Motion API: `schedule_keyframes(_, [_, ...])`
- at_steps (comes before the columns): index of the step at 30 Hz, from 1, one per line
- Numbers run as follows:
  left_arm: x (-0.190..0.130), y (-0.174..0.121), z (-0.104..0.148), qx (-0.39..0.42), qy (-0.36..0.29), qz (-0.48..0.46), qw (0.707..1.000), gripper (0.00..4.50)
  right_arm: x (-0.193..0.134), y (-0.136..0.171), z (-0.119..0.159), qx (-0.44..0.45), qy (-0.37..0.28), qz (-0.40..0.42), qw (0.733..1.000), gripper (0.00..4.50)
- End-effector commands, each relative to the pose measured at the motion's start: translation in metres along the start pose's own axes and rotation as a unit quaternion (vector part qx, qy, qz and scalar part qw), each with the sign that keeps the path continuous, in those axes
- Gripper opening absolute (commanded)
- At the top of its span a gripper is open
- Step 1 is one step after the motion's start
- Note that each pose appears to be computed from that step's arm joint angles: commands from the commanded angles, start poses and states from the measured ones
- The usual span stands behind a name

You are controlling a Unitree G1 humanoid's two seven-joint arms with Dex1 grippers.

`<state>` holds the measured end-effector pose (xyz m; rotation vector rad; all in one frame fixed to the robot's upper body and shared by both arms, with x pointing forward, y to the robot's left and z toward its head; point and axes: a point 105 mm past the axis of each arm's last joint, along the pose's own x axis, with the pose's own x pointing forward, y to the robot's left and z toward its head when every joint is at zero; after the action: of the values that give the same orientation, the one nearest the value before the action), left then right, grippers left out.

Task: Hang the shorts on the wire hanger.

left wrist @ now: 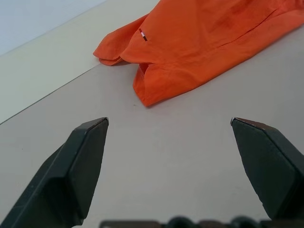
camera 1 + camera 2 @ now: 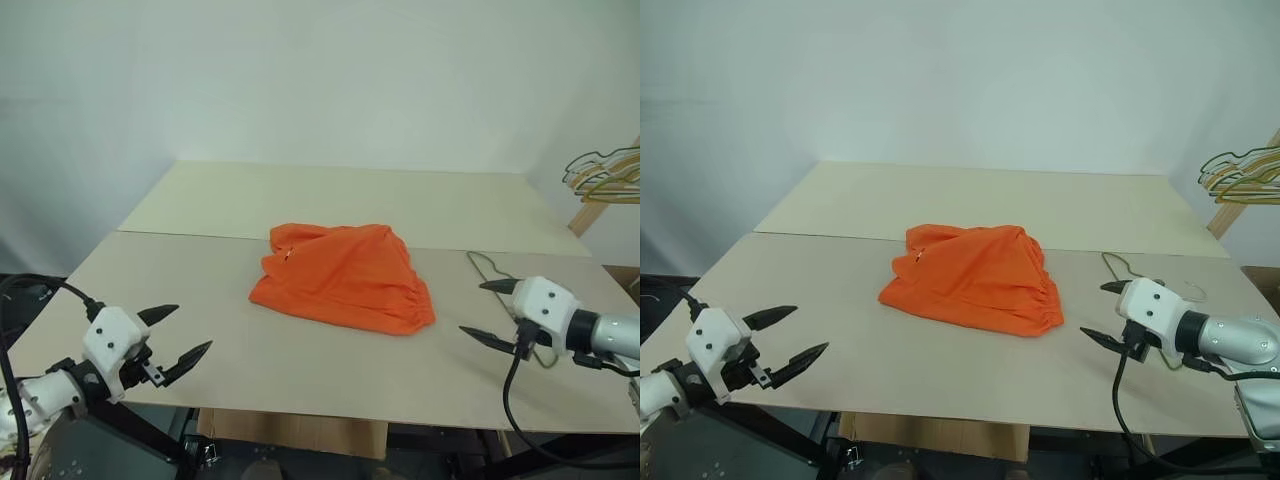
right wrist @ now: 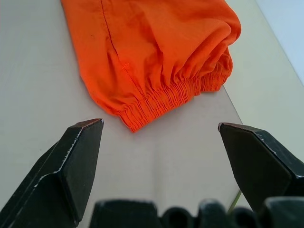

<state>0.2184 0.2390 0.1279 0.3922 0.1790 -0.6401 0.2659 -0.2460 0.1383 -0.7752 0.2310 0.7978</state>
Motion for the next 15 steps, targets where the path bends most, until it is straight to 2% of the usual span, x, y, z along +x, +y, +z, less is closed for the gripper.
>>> schedule_keyframes(1, [0.0000, 0.0022, 0.0074, 0.024, -0.007, 0.001, 1.000, 4.48, -0.0064, -0.0090, 0.0096, -0.029, -0.008, -0.018, 0.999, 4.50])
schedule_keyframes(11, [0.0036, 0.0068, 0.0074, 0.027, -0.007, 0.015, 0.999, 4.48, -0.0035, -0.0117, 0.0102, -0.035, -0.008, -0.019, 0.999, 4.50])
schedule_keyframes(15, [0.0078, 0.0045, 0.0038, 0.058, 0.014, -0.004, 0.998, 4.48, -0.0007, -0.0129, 0.0158, -0.037, -0.026, -0.015, 0.999, 4.50])
